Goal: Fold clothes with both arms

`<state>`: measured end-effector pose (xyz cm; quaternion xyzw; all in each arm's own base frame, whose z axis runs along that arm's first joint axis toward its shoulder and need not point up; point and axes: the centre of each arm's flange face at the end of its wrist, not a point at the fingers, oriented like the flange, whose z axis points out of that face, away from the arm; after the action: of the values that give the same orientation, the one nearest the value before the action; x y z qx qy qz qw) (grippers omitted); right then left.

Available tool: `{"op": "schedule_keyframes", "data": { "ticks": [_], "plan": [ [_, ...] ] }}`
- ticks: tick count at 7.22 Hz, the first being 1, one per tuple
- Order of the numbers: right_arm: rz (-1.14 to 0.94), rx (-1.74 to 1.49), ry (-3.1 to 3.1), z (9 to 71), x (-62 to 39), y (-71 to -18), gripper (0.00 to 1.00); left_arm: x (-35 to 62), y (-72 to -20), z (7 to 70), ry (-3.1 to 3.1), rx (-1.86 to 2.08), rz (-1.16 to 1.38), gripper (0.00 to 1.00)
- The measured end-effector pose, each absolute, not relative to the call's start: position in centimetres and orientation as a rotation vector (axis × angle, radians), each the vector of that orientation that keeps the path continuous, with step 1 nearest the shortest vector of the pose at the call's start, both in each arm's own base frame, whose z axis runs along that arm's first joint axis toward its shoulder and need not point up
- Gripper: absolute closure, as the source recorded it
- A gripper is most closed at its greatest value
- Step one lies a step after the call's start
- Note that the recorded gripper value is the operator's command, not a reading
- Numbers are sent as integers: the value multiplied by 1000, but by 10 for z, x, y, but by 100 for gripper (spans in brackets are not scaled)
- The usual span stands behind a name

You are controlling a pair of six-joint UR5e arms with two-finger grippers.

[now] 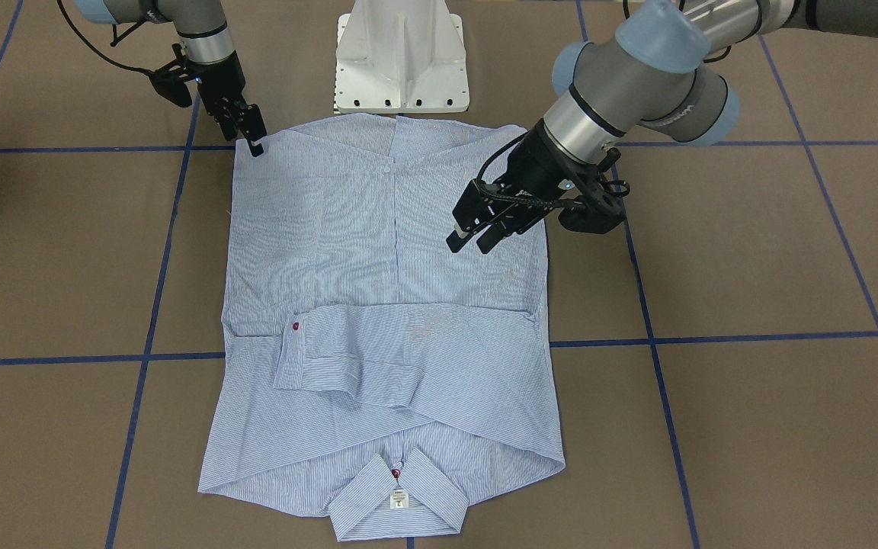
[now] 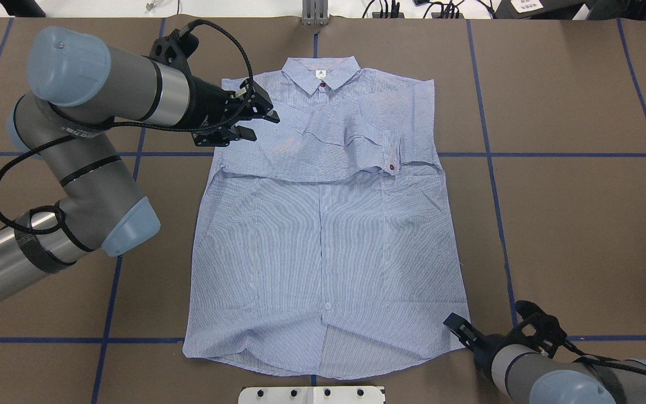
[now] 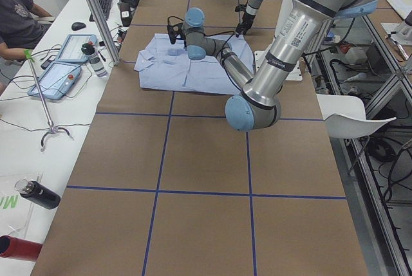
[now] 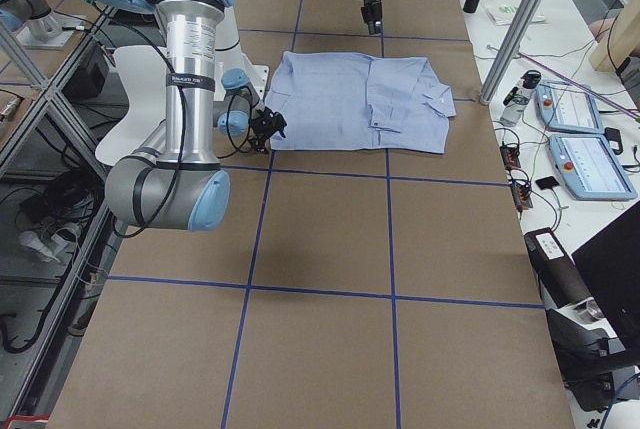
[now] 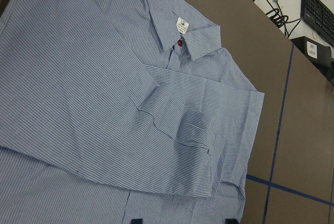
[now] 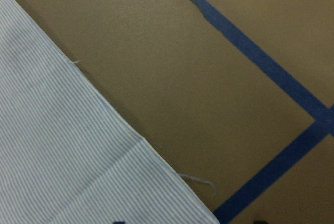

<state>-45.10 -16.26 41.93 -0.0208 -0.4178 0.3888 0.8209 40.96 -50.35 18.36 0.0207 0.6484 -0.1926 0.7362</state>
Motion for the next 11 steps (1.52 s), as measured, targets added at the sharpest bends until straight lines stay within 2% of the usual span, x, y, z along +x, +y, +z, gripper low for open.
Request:
{"op": "schedule_keyframes", "data": {
  "ticks": [11],
  "plan": [
    [843,-39,-893,418,-449,-168,100,410,-503,182,1427,40,-428,38]
  ]
}}
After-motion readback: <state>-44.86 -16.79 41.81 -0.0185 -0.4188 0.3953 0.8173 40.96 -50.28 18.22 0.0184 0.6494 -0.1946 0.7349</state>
